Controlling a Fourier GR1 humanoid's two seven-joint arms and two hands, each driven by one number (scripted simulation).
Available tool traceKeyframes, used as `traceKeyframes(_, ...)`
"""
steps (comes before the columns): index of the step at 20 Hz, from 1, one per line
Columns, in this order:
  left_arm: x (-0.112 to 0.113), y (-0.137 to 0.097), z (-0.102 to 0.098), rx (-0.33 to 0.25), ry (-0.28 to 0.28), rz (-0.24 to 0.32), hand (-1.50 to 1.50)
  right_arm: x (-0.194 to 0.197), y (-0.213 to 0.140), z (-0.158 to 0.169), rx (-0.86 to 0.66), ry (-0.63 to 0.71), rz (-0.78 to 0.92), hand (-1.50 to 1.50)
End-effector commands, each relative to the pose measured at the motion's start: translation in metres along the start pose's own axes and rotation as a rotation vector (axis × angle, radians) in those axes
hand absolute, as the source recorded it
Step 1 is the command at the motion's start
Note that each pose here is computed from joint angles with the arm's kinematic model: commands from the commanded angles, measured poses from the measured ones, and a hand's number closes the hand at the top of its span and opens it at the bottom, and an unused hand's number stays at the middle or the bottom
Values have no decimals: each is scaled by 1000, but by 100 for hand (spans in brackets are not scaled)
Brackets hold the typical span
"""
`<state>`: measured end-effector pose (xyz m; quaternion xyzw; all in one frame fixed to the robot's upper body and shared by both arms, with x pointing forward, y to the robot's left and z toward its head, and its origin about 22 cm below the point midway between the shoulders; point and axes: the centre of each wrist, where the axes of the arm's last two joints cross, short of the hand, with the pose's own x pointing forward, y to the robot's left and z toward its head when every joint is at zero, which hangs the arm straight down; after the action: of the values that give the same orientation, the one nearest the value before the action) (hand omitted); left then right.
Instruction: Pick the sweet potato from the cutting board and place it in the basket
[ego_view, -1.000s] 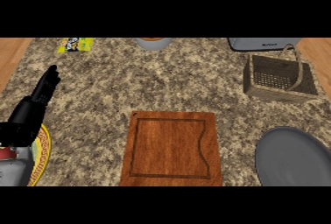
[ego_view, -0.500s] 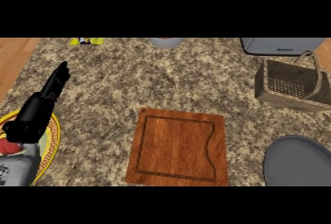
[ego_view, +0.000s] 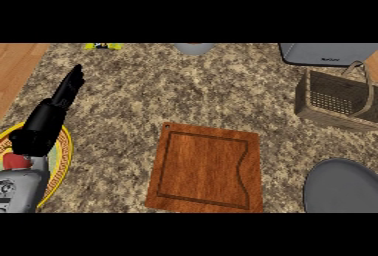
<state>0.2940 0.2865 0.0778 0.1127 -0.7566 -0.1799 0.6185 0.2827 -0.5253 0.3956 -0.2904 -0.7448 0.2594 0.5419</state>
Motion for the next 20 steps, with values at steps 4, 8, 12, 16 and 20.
traceKeyframes(4,-3,4,-8,16,8,13,0,30,40,-56,93,76,-1,150)
traceKeyframes(8,-1,2,5,7,-1,8,0,42,42,-65,204,106,35,150)
traceKeyframes(12,-6,12,-2,19,29,-3,0,43,69,-82,305,161,76,150)
traceKeyframes(16,3,-4,-1,19,15,-1,0,51,85,-91,298,227,247,150)
traceKeyframes(20,-10,-6,-10,33,15,1,0,40,79,-79,327,229,398,150)
